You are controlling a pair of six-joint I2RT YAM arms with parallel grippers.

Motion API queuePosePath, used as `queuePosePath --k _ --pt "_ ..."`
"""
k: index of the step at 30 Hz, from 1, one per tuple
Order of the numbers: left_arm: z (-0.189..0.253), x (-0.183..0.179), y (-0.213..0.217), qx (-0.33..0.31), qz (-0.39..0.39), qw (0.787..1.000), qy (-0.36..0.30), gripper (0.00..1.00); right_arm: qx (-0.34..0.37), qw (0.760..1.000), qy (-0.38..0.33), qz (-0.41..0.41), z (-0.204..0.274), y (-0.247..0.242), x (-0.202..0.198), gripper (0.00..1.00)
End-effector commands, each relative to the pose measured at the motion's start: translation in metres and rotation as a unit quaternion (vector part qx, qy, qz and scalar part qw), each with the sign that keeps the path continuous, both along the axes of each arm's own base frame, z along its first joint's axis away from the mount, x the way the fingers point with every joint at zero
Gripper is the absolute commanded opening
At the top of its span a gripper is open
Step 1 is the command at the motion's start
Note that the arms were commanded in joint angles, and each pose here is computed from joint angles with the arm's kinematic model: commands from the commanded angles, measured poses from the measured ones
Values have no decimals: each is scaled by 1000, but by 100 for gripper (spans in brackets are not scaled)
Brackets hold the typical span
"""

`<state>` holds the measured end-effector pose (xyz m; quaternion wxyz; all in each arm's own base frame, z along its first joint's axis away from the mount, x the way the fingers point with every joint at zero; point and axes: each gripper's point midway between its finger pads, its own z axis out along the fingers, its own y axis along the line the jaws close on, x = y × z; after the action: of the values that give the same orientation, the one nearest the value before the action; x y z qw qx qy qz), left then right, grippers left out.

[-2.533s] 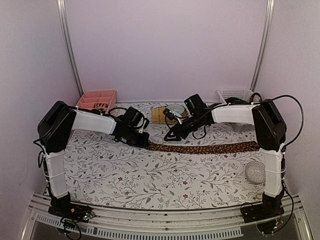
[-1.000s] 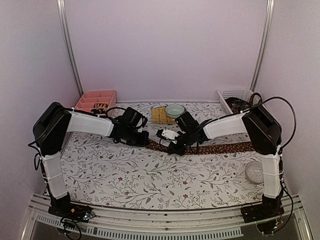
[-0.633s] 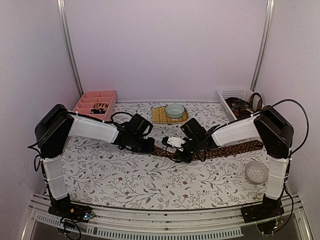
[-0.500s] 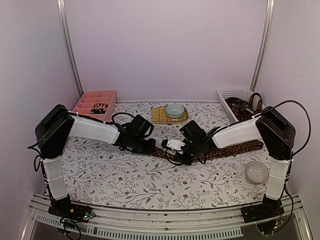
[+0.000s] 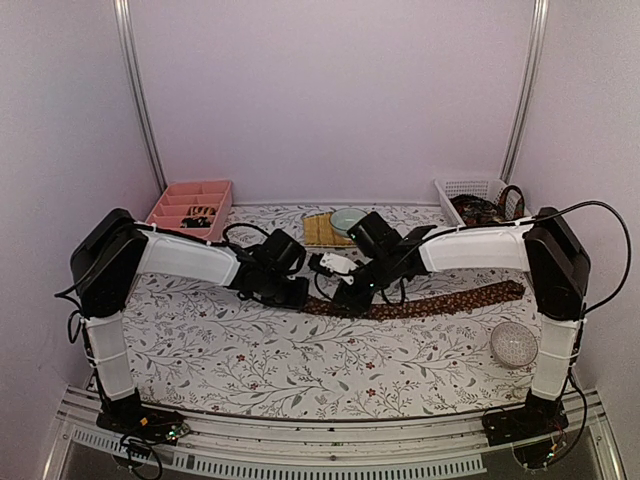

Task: Roll the ties
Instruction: Roll the tie at the center of the board.

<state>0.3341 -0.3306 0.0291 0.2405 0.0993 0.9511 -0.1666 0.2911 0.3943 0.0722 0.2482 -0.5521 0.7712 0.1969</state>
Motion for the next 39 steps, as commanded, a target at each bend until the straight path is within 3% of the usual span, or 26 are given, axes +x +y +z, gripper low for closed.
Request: queuePosePath --k 1,5,8,19,24,39 --pt "19 4 0 26 -3 999 -22 0 71 992 96 -29 44 15 -11 33" --pt "23 6 3 45 -3 999 -28 0 104 974 179 -91 40 14 12 17" --pt "25 9 3 69 -5 997 -33 0 130 947 254 -148 31 4 31 10" --pt "12 16 13 188 -1 982 -16 0 161 857 433 -228 -6 7 36 6" --pt "11 17 12 219 -2 976 -16 0 165 827 478 -248 -17 16 36 7" --pt "9 16 -1 212 -9 977 -14 0 148 791 519 -288 -70 47 45 7"
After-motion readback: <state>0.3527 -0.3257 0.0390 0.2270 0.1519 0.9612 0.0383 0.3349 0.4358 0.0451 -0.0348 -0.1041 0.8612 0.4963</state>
